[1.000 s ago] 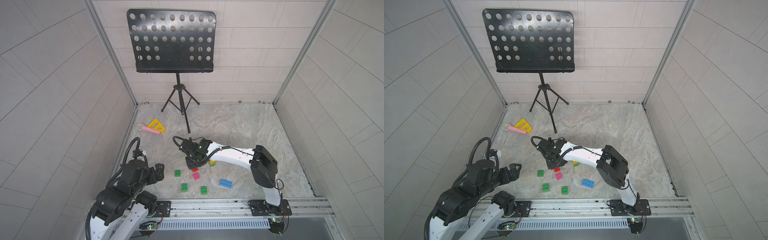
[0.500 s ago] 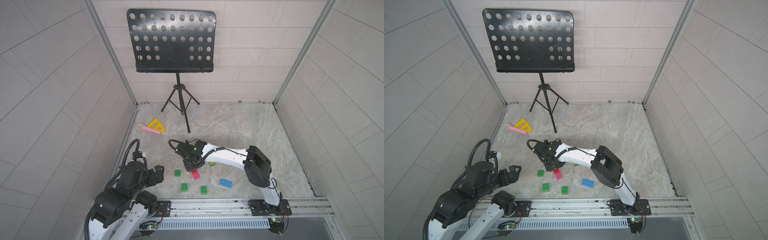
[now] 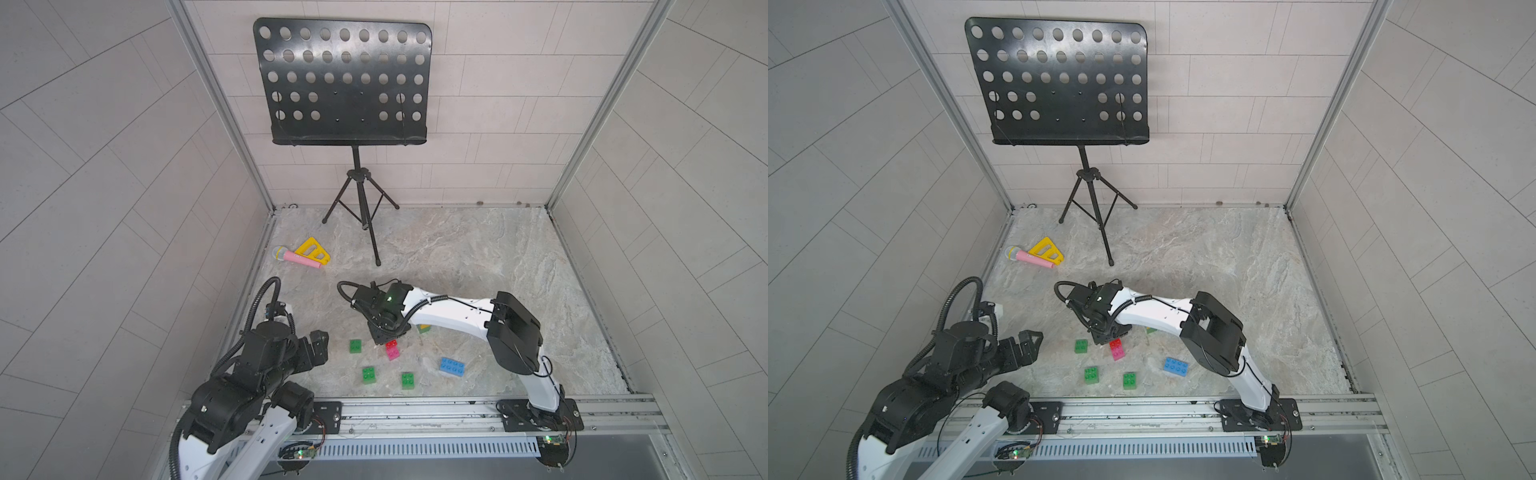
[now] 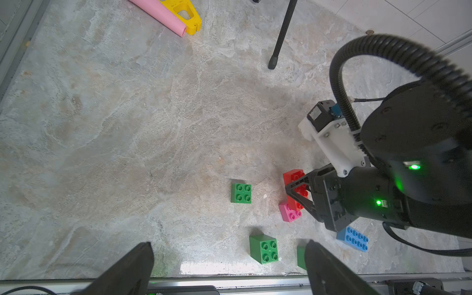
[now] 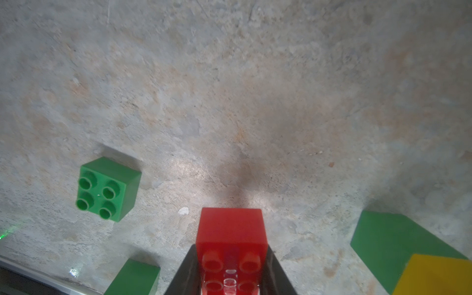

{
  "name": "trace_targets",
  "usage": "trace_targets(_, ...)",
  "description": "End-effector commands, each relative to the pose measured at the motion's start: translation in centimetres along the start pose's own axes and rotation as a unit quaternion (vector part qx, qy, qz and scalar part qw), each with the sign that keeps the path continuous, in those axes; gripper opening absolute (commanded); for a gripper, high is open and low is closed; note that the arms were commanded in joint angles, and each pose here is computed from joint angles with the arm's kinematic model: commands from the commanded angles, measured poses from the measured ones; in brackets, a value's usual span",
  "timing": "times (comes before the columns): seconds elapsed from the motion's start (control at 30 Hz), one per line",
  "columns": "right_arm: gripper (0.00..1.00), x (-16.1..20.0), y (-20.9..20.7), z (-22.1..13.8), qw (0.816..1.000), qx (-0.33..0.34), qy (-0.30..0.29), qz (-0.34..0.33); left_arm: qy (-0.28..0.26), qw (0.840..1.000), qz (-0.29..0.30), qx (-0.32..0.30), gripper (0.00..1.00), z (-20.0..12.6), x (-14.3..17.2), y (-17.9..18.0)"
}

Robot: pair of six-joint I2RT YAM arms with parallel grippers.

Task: Assemble the letter r with lego
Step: Assemble the lego brick with the lego brick.

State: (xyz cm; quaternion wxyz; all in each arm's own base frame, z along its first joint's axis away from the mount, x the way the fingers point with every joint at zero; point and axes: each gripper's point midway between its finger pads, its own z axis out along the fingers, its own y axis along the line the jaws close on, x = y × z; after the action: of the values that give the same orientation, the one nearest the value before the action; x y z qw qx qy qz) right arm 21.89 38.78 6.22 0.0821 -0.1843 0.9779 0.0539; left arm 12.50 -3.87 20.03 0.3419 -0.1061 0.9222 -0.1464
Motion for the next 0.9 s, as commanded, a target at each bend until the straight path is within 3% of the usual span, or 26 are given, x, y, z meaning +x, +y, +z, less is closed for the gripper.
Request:
trace_targets(0.0,0.0,1.0,-0.8,1.0,1.0,0.026,0.011,0.009,0.006,1.0,-0.004,-0.01,1.0,0.1,0.3,0.4)
trace_targets(0.87,0.0,2.0,-0.3,2.5,0.999,0.026,0.024,0.002,0.008,1.0,-0.008,-0.012,1.0,0.2,0.3,0.5)
